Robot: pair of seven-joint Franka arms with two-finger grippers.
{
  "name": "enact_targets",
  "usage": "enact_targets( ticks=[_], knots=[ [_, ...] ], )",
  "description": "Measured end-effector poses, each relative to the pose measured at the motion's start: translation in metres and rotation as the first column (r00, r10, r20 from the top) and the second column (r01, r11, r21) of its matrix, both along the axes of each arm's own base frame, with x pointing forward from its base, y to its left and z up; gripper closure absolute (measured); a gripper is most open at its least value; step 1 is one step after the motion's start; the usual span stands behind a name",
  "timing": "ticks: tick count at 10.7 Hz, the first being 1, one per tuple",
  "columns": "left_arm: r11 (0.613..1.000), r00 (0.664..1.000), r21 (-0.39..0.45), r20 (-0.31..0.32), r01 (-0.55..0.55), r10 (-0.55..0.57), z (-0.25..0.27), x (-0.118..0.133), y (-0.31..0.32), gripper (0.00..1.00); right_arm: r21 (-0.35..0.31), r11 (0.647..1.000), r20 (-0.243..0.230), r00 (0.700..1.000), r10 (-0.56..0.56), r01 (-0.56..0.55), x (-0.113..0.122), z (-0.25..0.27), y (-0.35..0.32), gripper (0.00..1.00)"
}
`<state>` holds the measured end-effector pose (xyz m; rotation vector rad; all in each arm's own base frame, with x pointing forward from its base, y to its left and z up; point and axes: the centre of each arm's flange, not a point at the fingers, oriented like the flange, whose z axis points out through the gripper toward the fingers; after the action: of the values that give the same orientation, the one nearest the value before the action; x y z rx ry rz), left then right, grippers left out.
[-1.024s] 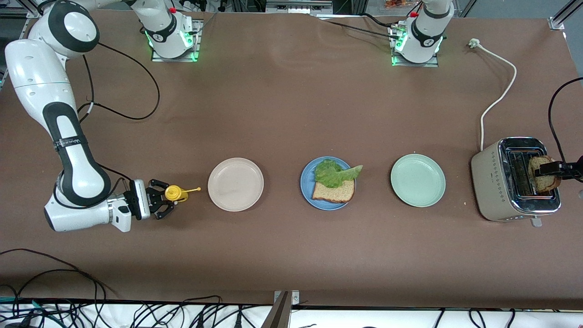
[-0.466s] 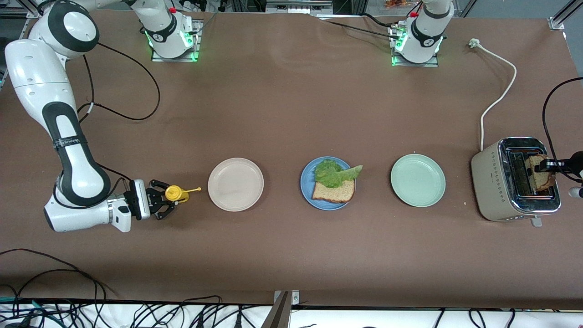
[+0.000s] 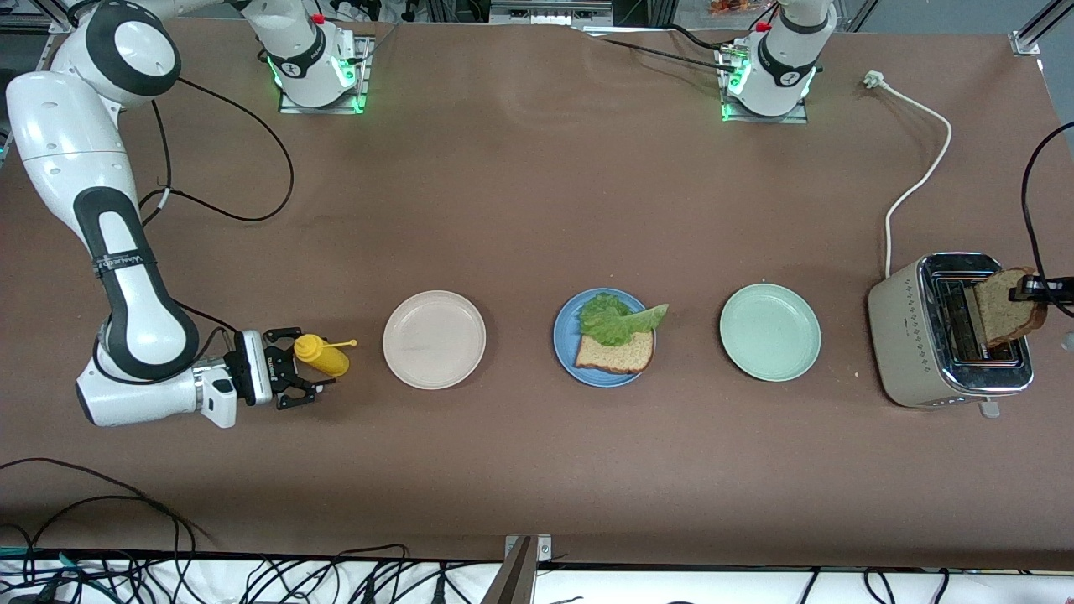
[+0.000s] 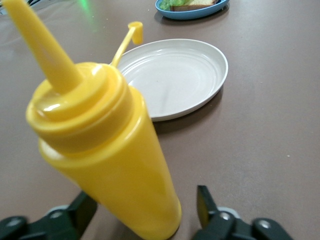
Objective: Make sandwich in blue plate with both arms
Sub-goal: 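Lower the mustard with the right gripper while the left gripper grasps toast, then open the right gripper while the left gripper lifts the toast out, then carry the toast with the left gripper over the blue plate while the right gripper withdraws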
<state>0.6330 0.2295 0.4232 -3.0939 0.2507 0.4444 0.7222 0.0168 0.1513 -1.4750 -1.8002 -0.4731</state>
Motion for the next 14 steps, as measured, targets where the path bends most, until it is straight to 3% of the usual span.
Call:
enact_targets(
  ticks=[1, 4, 7, 10, 12, 14],
  knots=[
    [0.998, 0.999, 0.032, -0.016, 0.047, -0.046, 0.023, 0.006, -0.024, 0.89, 0.001, 1.0, 0.001, 1.0, -0.002, 0.002, 0.0, 0.0, -0.001, 0.01],
    [0.981, 0.983, 0.06, -0.002, 0.186, -0.186, 0.08, 0.018, -0.124, 0.89, -0.003, 1.0, -0.002, 1.0, -0.009, 0.009, 0.0, 0.002, -0.014, 0.0],
    [0.951, 0.952, 0.027, -0.012, 0.307, -0.307, 0.102, 0.011, -0.207, 0.89, -0.036, 0.999, -0.001, 1.0, 0.009, -0.009, -0.004, 0.005, -0.044, 0.0],
    [0.933, 0.941, -0.146, -0.024, 0.33, -0.337, 0.084, 0.007, -0.25, 0.89, -0.075, 0.997, 0.014, 0.999, 0.03, -0.029, 0.0, 0.033, -0.066, 0.0],
    [0.896, 0.935, -0.304, -0.048, 0.323, -0.352, 0.046, 0.012, -0.284, 0.89, -0.14, 0.99, 0.062, 0.998, 0.024, -0.015, 0.007, 0.076, -0.084, 0.0],
    [0.861, 0.925, -0.411, -0.097, 0.3, -0.368, 0.007, 0.012, -0.346, 0.89, -0.216, 0.976, 0.081, 0.996, -0.02, 0.037, 0.009, 0.123, -0.102, 0.0]
  ],
)
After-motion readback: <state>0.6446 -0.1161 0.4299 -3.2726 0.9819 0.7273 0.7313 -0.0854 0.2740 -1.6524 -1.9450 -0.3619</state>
